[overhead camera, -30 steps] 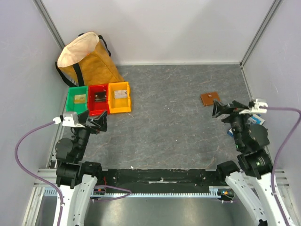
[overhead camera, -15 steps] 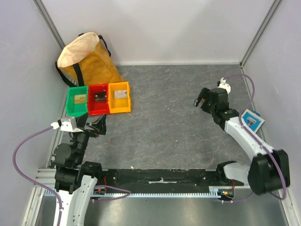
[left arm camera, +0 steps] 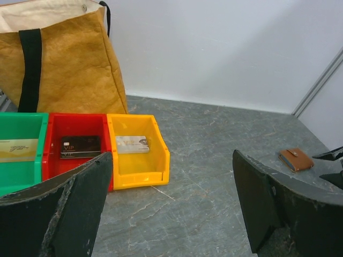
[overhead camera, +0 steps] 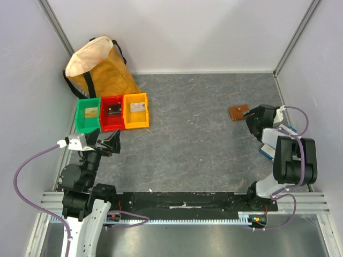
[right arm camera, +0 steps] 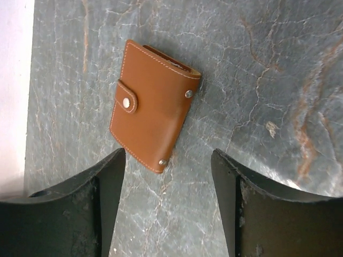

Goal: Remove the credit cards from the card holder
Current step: Open the card holder at the center of the board.

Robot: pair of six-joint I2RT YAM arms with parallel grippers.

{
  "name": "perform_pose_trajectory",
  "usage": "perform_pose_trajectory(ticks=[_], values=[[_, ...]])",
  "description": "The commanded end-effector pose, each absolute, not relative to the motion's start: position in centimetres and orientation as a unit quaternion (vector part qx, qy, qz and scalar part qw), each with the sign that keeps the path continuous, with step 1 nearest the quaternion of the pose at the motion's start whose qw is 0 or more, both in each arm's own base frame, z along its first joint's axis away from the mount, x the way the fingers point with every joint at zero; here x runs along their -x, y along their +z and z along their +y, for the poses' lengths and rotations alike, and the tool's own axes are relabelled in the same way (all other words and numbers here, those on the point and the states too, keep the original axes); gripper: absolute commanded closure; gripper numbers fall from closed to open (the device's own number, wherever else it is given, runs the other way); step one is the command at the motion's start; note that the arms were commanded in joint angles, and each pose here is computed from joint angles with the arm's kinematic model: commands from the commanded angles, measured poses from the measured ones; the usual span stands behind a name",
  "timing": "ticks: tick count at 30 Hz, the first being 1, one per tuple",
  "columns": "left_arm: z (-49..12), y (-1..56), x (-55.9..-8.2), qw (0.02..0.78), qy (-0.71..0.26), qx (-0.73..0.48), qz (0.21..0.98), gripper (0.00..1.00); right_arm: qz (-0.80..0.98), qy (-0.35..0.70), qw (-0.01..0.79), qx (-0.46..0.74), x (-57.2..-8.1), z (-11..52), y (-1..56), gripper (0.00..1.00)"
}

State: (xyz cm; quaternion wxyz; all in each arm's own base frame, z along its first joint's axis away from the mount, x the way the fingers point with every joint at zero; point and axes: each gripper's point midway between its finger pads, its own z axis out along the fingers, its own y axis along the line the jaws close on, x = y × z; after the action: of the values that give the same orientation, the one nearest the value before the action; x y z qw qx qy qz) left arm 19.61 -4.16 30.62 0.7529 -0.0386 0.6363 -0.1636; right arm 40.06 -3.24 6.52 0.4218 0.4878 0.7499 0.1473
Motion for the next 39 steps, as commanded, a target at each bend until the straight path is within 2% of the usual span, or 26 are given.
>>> perform_pose_trajectory(ticks=[1,8,12,17,21,23,31,39], values=[[-3.6,32.1,-19.1,0.768,-0.153,0.043,0.621,0.02,0.711,0.199,0.432,-0.518,-42.4,-3.0,6.3,0.3],[-3.6,32.0,-19.2,0.765,-0.153,0.043,0.624,0.03,0.725,0.174,0.393,-0.538,-43.0,-3.3,2.0,0.36],[-3.6,31.9,-19.3,0.764,-0.152,0.042,0.626,0.03,0.741,0.153,0.359,-0.546,-42.6,-3.3,-0.4,0.45],[-3.6,31.8,-19.4,0.763,-0.151,0.042,0.628,0.03,0.763,0.142,0.33,-0.537,-41.8,-2.9,-2.3,0.66],[-3.7,31.6,-19.6,0.759,-0.152,0.042,0.632,0.03,0.782,0.151,0.325,-0.509,-41.7,-2.1,-2.3,0.91],[-3.8,31.5,-19.7,0.757,-0.154,0.042,0.634,0.03,0.796,0.16,0.323,-0.487,-41.7,-1.2,-2.1,1.0],[-4.8,30.3,-20.9,0.727,-0.164,0.028,0.666,0.04,0.847,0.206,0.306,-0.382,-38.9,5.1,-0.5,1.0],[-7.4,28.1,-22.2,0.675,-0.208,-0.011,0.708,0.05,0.901,0.255,0.258,-0.236,-29.7,15.0,0.0,1.0]])
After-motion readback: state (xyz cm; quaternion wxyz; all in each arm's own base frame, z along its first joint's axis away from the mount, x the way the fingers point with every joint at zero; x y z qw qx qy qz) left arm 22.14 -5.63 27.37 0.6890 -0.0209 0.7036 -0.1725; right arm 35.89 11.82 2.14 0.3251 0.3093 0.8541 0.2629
